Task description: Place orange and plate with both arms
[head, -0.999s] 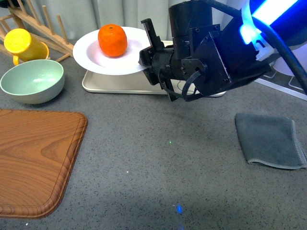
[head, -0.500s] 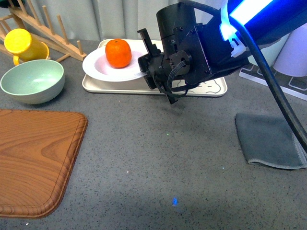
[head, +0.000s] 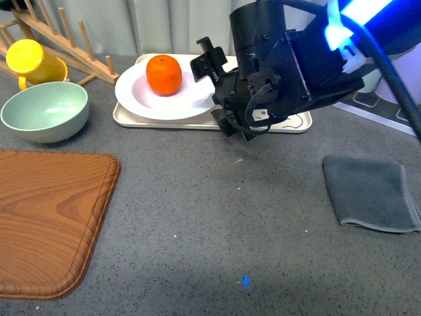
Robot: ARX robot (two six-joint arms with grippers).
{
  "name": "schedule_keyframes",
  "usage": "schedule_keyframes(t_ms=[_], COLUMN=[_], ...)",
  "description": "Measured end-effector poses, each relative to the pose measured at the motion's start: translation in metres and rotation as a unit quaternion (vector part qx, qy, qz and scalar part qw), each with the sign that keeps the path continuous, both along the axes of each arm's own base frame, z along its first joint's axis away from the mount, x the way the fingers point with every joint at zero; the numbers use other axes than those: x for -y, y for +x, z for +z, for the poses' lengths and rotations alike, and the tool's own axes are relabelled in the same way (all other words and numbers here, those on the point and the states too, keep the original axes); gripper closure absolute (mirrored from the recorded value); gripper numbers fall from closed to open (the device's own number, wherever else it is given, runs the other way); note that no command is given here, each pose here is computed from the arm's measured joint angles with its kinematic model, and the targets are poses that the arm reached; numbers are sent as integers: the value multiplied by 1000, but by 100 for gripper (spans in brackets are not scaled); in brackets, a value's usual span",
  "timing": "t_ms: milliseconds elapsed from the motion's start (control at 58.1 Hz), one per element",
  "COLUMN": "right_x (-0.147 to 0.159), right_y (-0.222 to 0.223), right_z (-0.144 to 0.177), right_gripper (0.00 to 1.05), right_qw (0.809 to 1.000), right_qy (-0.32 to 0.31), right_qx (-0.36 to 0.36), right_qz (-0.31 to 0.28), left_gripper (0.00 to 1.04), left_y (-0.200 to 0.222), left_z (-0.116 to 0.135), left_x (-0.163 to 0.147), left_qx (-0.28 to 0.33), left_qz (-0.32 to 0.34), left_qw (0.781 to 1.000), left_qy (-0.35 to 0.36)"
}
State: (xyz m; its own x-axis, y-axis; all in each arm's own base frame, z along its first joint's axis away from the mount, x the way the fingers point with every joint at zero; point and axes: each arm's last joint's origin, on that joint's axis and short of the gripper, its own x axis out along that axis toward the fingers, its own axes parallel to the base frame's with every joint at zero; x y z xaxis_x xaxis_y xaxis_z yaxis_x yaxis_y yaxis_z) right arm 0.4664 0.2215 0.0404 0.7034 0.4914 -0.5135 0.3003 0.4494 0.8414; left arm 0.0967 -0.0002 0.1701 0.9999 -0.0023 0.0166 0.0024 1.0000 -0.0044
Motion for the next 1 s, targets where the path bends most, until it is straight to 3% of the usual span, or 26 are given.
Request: schedule_keyframes(t_ms=[155, 276, 379, 500, 603, 689, 792, 999], right_x=[22, 41, 61, 86, 106, 120, 134, 162], right_y=[-18, -40, -67, -105, -139, -170, -203, -248], right_z=[27, 54, 78, 98, 102, 102, 108, 123], right_gripper=[7, 10, 9, 9, 9, 9, 9, 9], right_qw=[995, 976, 938, 857, 810, 784, 766, 764], right_qy=[-82, -171, -280, -427, -502, -537, -555, -557], right_qx=[63, 134, 206, 286, 299, 301, 306, 305], right_qz=[4, 4, 4, 10, 47, 80, 106, 114], left_gripper=[7, 7, 7, 7, 7, 7, 7, 7], left_y=[0, 0, 0, 0, 0, 0, 0, 0], left_z=[0, 0, 0, 0, 0, 0, 0, 0], left_x=[0, 0, 0, 0, 0, 0, 0, 0], left_qx=[0, 0, 0, 0, 0, 0, 0, 0], left_qz=[0, 0, 0, 0, 0, 0, 0, 0], left_qw=[1000, 1000, 1000, 1000, 1000, 1000, 1000, 1000], left_qy=[0, 0, 0, 0, 0, 0, 0, 0])
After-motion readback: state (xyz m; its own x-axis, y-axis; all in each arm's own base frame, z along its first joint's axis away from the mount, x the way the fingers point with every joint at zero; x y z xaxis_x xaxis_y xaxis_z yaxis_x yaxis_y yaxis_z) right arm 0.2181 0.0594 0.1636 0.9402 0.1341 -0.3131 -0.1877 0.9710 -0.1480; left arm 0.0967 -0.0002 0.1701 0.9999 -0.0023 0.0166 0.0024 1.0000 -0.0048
